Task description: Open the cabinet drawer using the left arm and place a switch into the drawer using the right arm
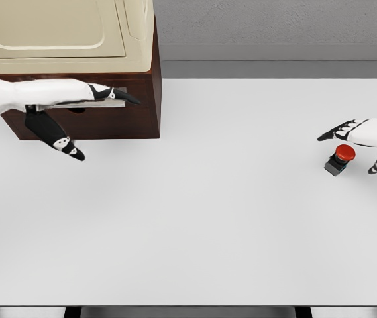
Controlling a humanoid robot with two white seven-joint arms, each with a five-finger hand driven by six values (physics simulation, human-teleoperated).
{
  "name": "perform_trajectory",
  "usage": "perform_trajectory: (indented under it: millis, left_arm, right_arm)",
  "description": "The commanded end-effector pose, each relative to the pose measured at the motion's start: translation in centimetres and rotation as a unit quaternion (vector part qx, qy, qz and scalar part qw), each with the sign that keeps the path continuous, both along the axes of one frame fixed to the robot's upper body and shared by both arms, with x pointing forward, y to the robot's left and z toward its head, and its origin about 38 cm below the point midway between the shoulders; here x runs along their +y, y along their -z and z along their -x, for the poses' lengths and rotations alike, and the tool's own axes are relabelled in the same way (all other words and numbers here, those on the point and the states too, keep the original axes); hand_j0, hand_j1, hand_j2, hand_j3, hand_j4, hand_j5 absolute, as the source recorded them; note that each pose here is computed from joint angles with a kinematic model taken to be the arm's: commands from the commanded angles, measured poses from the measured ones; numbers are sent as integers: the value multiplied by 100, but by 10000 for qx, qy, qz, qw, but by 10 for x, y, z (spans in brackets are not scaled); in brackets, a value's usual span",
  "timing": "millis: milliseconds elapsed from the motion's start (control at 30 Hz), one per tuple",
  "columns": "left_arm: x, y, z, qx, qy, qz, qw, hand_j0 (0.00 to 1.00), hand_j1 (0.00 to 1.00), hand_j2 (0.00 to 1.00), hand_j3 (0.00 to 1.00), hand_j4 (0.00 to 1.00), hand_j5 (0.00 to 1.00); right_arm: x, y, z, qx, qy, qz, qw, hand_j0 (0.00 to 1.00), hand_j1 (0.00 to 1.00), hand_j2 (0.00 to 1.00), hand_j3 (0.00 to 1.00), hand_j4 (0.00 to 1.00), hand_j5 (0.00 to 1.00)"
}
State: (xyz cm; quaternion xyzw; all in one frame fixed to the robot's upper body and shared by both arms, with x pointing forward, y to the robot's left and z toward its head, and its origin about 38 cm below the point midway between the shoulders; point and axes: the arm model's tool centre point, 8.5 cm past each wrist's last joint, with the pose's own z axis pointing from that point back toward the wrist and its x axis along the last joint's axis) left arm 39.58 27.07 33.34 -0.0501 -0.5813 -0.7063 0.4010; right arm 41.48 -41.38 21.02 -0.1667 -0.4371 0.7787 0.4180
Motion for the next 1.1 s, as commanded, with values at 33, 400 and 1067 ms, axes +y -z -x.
perform_trajectory:
  millis: [33, 400, 1067]
  left_arm:
    - [2, 1, 0, 187, -32, -95, 9998, 100, 100, 100, 100, 100, 100]
    - [10, 11, -19, 352, -1240, 106, 9916, 100, 100, 100, 100, 100, 100]
    - [42, 29, -19, 602, -1821, 144, 9813, 100, 100, 100, 100, 100, 100]
  right_arm:
    - [8, 5, -2, 26, -37, -120, 9999, 100, 100, 100, 100, 100, 100]
    - [15, 20, -7, 125, -11, -248, 9996, 99, 99, 99, 99, 99, 99]
    - [3, 21, -6, 158, 78, -168, 9997, 67, 67, 67, 67, 67, 67]
